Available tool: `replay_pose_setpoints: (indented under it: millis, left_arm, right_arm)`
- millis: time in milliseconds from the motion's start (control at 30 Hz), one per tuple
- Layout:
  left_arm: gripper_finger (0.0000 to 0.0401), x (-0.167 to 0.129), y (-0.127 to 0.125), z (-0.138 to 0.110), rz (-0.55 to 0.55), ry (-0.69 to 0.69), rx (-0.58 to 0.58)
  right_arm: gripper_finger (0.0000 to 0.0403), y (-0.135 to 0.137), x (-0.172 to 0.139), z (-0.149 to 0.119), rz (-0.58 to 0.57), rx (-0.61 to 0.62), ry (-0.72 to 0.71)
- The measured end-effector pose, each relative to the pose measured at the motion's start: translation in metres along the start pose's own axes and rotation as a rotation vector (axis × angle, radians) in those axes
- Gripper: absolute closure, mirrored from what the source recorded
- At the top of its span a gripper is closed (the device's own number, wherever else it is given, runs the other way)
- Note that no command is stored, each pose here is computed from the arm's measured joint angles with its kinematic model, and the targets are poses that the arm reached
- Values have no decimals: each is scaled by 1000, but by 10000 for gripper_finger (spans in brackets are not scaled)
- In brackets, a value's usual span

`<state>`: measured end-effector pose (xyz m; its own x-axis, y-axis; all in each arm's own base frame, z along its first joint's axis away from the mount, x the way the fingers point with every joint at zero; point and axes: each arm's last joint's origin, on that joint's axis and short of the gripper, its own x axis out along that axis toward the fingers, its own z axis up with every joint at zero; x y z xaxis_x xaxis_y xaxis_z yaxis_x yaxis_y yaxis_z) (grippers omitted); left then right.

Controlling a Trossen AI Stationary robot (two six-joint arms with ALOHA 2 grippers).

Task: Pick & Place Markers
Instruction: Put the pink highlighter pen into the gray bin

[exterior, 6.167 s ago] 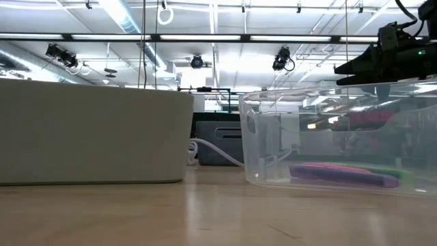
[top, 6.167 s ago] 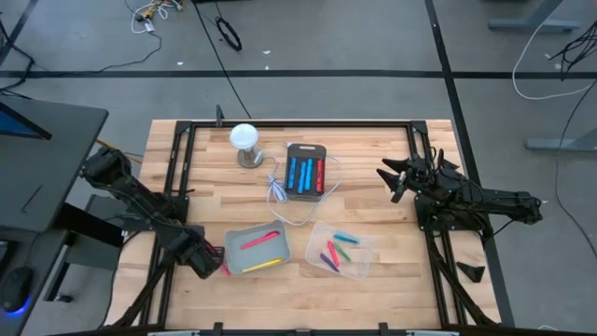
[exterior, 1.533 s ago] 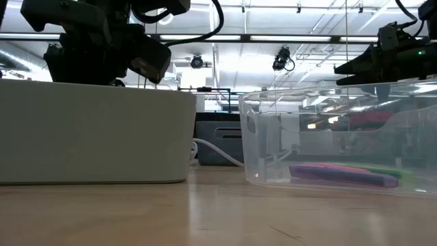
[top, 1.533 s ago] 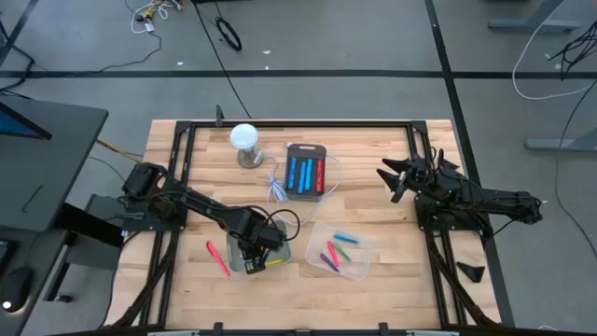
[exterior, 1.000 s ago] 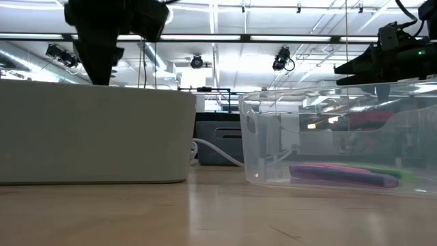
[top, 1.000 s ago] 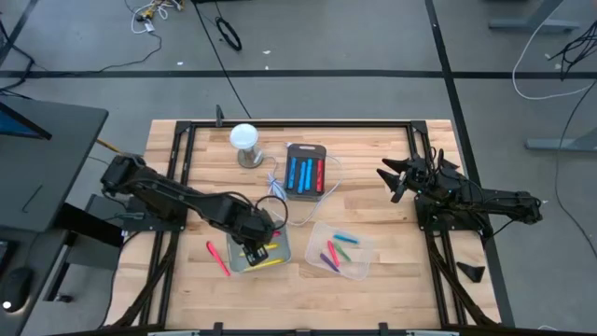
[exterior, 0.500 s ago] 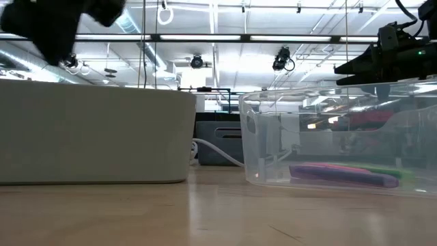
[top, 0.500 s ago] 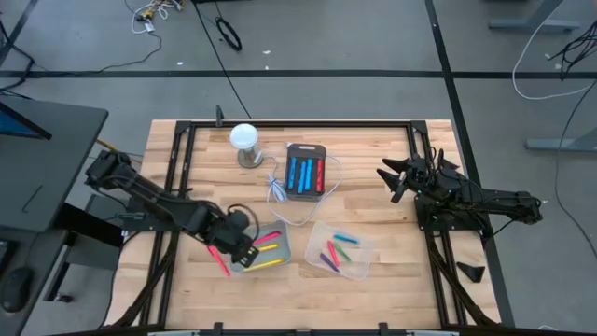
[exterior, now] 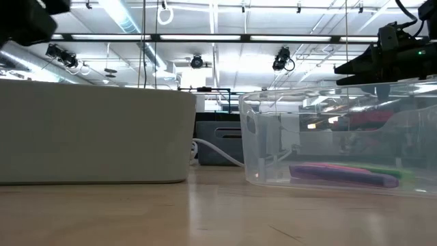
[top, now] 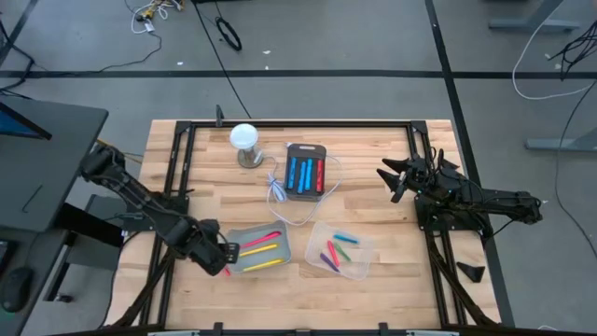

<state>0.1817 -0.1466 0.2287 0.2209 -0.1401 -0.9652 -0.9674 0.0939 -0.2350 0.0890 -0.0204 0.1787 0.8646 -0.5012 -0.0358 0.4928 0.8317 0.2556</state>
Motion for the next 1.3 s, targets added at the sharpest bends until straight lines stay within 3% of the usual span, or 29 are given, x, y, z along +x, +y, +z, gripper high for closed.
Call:
replay_pose_setpoints:
  millis: [300,500,700,1300]
  left_arm:
    - [247,11,16,-11,1,33,-42]
    - [247,26,17,-7,-49,58,-76]
    - [247,45,25,-2,-67,72,-198]
    - [247,74,49,14,-45,16,-272]
  right_arm:
    - [172,0,0,0,0,0,0]
    - [172,0,0,0,0,0,0]
    - [172,0,0,0,0,0,0]
    - [172,0,0,0,0,0,0]
